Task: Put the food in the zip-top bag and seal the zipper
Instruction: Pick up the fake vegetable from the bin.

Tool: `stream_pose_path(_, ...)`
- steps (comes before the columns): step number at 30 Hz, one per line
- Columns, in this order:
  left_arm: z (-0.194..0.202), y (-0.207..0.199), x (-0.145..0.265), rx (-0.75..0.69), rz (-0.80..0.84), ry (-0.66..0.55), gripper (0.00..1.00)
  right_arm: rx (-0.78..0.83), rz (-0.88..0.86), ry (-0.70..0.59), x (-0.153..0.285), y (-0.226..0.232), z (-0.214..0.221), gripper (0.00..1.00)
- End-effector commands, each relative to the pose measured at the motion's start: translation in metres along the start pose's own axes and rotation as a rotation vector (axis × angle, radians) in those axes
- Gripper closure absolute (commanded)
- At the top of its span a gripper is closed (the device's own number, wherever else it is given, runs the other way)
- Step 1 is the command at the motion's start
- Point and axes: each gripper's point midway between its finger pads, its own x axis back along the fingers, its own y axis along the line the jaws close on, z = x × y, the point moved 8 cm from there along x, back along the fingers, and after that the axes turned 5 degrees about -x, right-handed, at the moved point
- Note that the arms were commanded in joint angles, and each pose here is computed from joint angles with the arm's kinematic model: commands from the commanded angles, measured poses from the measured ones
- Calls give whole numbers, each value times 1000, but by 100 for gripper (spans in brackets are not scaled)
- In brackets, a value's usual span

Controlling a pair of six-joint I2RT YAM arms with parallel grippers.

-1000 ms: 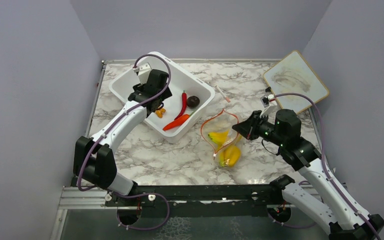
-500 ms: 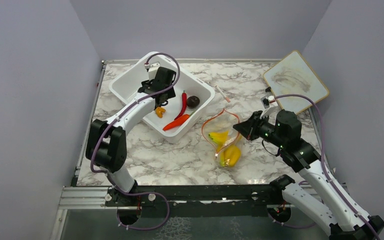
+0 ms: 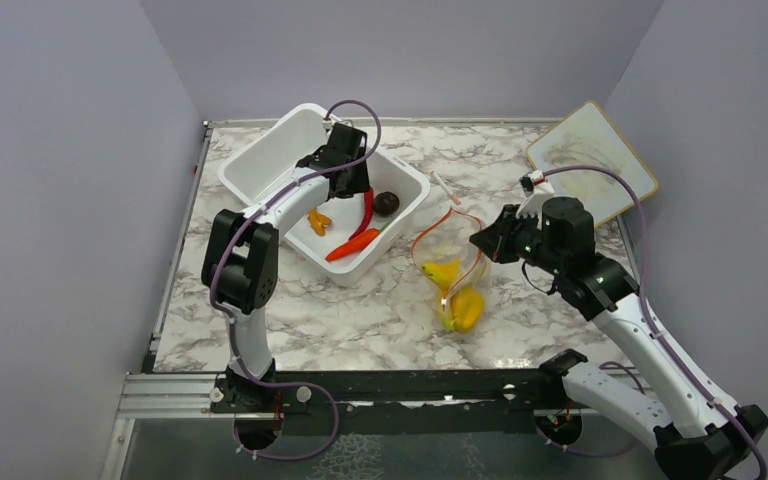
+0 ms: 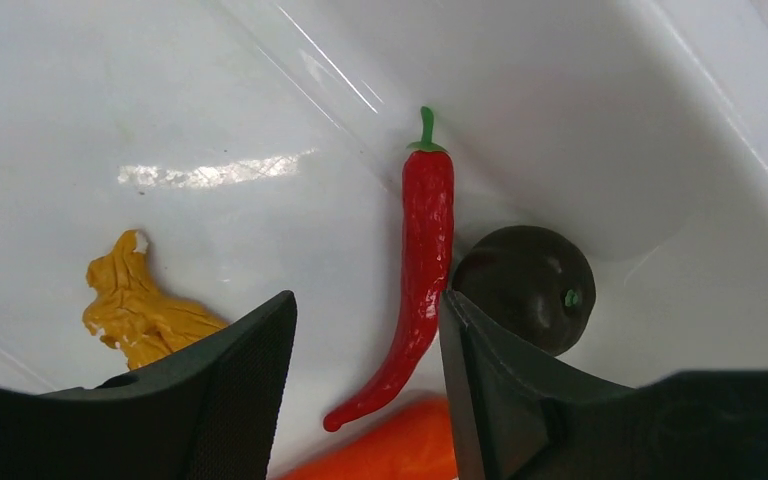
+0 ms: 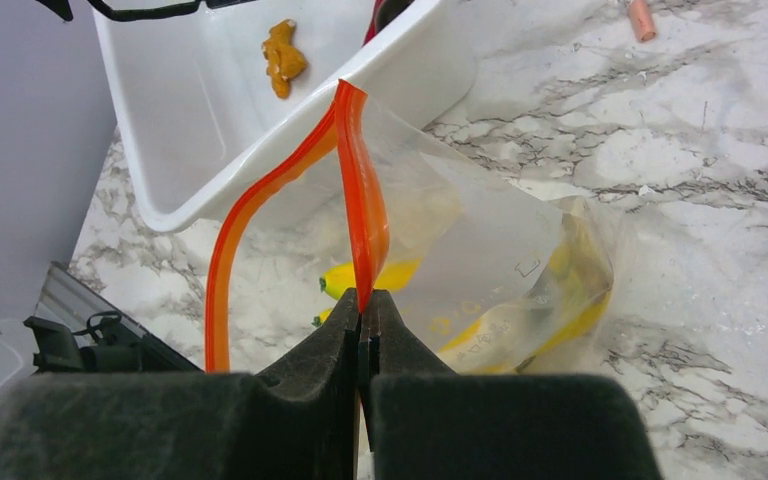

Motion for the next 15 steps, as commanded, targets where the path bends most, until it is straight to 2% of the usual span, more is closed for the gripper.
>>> stream_pose_path(1,10,-10,-15,-56,112,48,44,41,49,-19,1,-2,-9,99)
stream_pose_path(6,3,-23,-32,-104,211,22,48,44,34,-25,0,4,-17,99)
stream_pose_path(15,-2,-25,-68,-93,141,20,53,135,8,-9,-7,13,-35,99)
